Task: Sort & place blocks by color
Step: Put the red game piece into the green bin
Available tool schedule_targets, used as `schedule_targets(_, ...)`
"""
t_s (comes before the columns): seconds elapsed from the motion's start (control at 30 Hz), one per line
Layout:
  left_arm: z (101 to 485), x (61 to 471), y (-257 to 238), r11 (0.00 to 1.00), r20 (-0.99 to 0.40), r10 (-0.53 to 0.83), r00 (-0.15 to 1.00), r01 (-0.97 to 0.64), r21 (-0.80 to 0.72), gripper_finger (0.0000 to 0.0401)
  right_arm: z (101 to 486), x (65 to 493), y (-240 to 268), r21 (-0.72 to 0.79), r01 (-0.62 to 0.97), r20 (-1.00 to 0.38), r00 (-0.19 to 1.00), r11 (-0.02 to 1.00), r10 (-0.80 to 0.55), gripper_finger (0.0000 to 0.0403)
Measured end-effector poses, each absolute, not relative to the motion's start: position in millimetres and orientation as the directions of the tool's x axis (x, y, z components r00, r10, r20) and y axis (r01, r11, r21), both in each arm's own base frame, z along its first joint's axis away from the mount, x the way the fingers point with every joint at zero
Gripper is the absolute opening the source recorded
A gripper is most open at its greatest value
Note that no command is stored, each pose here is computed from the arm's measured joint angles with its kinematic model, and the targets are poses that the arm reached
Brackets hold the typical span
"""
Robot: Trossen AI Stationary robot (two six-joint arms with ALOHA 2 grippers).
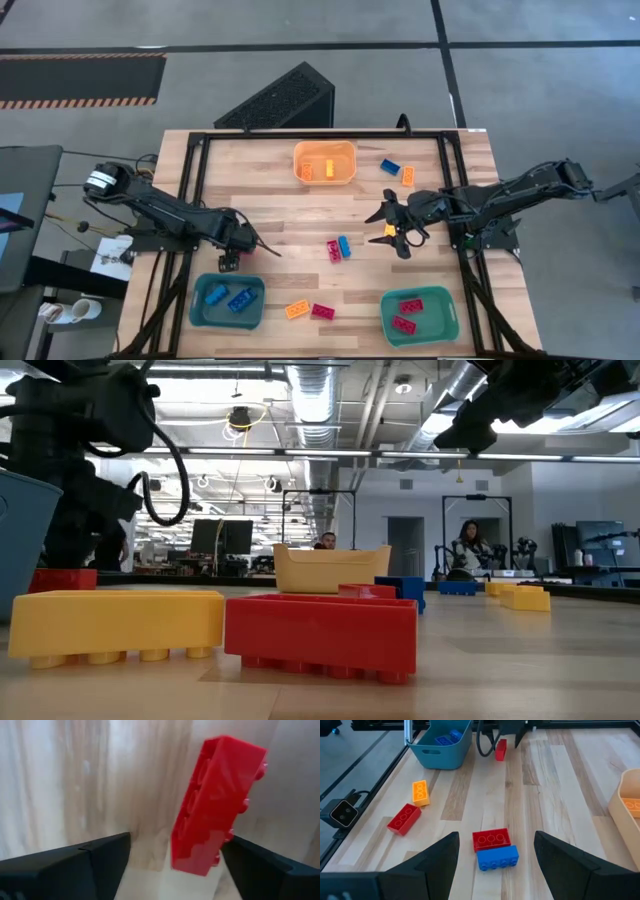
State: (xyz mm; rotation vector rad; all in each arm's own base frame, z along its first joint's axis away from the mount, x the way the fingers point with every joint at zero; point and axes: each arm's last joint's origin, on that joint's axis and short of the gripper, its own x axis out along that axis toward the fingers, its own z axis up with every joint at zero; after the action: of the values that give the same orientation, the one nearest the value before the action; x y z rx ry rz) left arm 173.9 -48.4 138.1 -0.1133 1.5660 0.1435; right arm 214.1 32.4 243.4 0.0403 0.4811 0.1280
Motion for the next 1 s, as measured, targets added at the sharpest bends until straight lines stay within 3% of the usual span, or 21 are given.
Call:
schedule_targets(0.13,134.2,176.2,-49.7,0.985,-1.000,0.002,-0.022,-0.170,0.006,0.0215,243.4,214.1,32.4,0.069,-0.113,-0.459,0.879,0.991,0.132,0.0281)
schedule_targets(0.33,153.4,187.8,-50.0,0.982,-0.996,0.083,0.019,-0.173,0.078,0.0063,243.5,214.1,31.5,0.057,-0.087,-0.458,0.883,0.995,0.103,0.0281)
schedule_targets(0.47,187.3,201.0,-49.2,0.969,-0.964,0.216,0.157,-0.160,0.191,0.0064,243.3,214.3,29.3,0.030,-0.025,-0.458,0.888,0.999,0.036,0.0281)
schedule_targets(0.6,216.2,211.6,-47.7,0.968,-0.881,0.243,0.405,-0.157,0.194,0.0064,243.4,214.4,28.5,0.037,0.009,-0.457,0.890,0.999,0.009,0.0281)
schedule_targets(0.77,234.1,226.5,-50.2,0.996,-0.665,0.090,0.741,-0.083,0.042,0.0064,241.5,213.4,28.6,0.045,0.010,-0.476,0.879,0.999,0.012,0.0281)
schedule_targets(1.0,221.5,232.5,-46.2,0.999,-0.330,0.013,0.944,-0.025,-0.031,0.0064,244.1,214.5,30.1,0.044,-0.001,-0.450,0.893,0.999,0.021,0.0281)
